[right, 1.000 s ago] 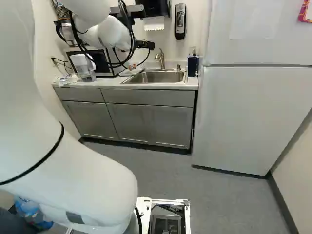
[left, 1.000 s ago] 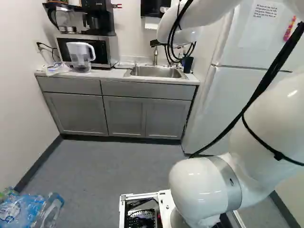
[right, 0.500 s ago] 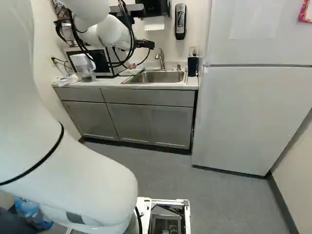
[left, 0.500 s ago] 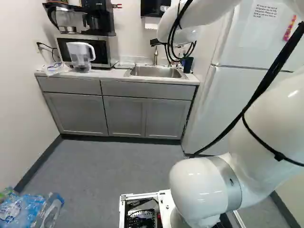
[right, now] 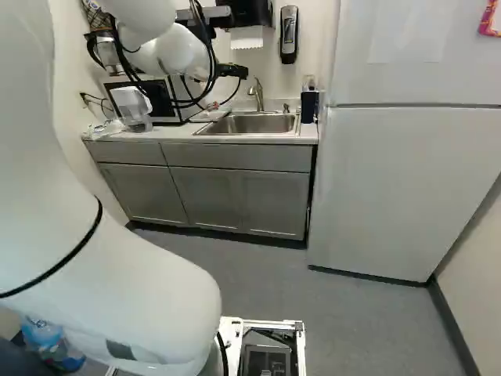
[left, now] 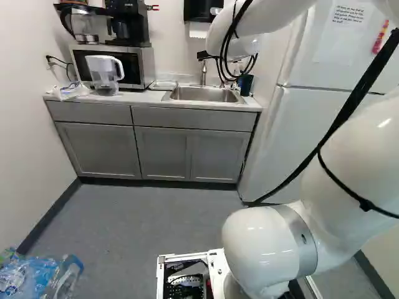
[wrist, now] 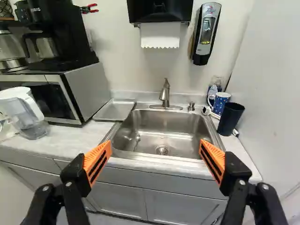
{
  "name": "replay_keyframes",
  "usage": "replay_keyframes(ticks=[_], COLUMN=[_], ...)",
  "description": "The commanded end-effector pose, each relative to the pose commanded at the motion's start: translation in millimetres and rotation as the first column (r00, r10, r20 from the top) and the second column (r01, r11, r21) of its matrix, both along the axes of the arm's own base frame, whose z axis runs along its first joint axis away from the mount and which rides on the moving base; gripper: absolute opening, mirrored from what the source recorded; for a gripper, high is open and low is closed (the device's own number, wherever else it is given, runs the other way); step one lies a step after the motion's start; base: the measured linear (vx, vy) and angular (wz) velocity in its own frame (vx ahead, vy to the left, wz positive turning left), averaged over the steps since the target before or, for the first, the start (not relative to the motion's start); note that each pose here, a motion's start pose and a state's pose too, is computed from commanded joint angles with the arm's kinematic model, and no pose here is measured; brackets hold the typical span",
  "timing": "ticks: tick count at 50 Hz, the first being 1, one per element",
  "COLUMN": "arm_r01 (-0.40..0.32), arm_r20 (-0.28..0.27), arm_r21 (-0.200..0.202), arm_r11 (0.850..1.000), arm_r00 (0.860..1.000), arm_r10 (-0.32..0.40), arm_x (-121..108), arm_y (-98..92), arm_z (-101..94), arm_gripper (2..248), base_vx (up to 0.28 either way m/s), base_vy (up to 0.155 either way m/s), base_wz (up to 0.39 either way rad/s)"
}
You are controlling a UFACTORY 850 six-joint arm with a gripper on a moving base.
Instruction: Rinse the cup and place it in the tray
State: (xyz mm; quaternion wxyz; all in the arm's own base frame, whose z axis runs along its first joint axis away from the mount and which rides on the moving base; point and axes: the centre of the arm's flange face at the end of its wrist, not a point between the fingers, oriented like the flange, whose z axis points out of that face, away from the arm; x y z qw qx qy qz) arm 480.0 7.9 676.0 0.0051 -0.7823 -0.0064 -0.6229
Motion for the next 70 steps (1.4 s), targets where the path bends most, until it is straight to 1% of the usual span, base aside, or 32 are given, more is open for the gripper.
replay_keyframes(ticks=[60,70], arm_r01=[0.0,0.0], arm_r20=[0.0,0.0], arm_r21=[0.0,0.0], arm_r11=[1.0,1.0], arm_r00=[1.0,1.0], arm_r10=[0.0,0.0], arm_x=[0.0,0.0], arm_y=[0.0,0.0], arm_z=[0.0,0.0], arm_gripper=[247,247], base_vx=[0.074,0.075], base_vy=[0.032,0.011], base_wz=[-0.011,-0.118])
